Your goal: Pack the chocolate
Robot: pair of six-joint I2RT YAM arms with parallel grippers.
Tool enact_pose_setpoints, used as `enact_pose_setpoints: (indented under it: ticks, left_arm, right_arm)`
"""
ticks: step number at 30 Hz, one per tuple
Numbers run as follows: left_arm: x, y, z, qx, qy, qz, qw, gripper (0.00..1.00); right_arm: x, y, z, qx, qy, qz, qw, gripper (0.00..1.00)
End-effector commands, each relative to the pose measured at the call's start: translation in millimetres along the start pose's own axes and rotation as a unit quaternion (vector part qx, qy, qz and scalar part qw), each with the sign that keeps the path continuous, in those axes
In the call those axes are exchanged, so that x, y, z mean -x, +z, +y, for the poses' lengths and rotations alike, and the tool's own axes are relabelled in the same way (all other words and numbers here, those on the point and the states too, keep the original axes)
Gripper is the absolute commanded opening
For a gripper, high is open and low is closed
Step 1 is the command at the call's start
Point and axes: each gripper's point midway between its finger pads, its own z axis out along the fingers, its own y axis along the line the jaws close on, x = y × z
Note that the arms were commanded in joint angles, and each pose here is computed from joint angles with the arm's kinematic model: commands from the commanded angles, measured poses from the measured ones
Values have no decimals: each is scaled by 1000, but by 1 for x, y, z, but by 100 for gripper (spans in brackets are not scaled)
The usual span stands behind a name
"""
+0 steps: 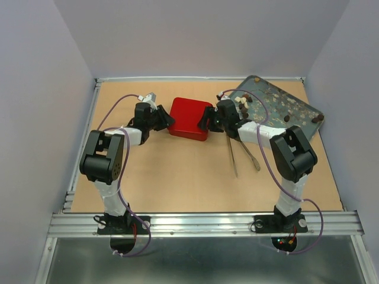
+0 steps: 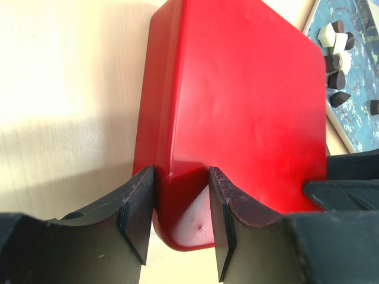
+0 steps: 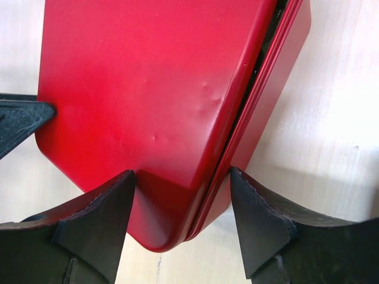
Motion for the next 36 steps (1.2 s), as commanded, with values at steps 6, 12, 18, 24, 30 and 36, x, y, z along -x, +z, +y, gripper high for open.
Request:
enact_pose_setpoints:
  ticks: [6,12,18,24,30,36]
  left_arm:
    - [-29,4,22,47,21,48,998,48]
    - [-18,6,19,47,23,38,998,48]
    - [-7,8,11,42,25,27,998,48]
    - [4,12,6,39,30,20,999,48]
    - [17,13,0,36,34,8,999,48]
    - [28,12,-8,33,37,-1,999,48]
  right_arm:
    - [25,5,17,30,4,-30,999,66]
    - [24,6,15,28,5,-28,999,61]
    - [21,5,11,23,4,-27,999,57]
    - [21,6,6,17,8,-27,999,57]
    - [21,6,2,9,10,-30,999,58]
    - [23,4,-6,0,16,-34,999,62]
